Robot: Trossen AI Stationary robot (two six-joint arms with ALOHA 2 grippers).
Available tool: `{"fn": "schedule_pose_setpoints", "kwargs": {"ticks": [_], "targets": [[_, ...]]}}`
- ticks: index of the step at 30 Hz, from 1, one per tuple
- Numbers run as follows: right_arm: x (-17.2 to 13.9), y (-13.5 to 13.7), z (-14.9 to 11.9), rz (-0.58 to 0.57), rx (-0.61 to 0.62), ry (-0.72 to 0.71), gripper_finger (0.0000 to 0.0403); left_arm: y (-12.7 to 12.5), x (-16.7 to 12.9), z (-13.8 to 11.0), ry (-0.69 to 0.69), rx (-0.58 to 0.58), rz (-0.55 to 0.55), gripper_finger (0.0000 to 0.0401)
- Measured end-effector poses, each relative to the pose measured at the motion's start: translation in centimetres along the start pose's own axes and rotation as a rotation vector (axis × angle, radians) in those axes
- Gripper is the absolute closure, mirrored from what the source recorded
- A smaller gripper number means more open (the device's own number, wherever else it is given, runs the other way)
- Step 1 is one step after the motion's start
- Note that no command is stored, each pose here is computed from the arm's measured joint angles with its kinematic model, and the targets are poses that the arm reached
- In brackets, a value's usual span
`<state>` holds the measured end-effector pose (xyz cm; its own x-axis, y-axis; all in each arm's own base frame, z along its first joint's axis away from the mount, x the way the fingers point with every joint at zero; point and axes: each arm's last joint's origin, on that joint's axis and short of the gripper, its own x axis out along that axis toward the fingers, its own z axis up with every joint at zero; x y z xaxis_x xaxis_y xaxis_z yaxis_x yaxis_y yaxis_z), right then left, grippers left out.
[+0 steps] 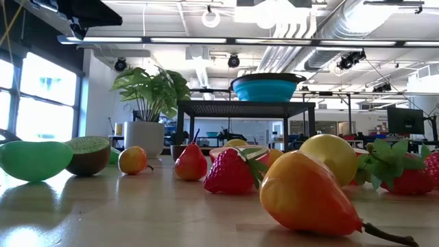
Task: Pick & Place Fruit
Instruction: Put the yellow lemon in the blue bowl on the shelf
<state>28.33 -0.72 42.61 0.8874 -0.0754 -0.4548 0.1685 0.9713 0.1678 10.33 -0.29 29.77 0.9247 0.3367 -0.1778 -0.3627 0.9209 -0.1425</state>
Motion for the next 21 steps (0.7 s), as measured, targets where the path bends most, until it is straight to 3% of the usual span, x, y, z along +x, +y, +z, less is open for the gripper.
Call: {"fn": "schedule_pose_setpoints", "kwargs": {"ticks": [8, 21], "targets": [[-0.9, -1.0, -2.0, -0.112, 0.097, 0.043, 0.0399, 0.0, 0.0, -0.2, 0.014, -0.014, 0.004, 0.0366], [0.7, -1.6, -9.8, -0.05, 0.381, 0.017, 0.0398, 0.0, 0.0, -0.1, 0.012, -0.088, 0.003, 0.0366]]}}
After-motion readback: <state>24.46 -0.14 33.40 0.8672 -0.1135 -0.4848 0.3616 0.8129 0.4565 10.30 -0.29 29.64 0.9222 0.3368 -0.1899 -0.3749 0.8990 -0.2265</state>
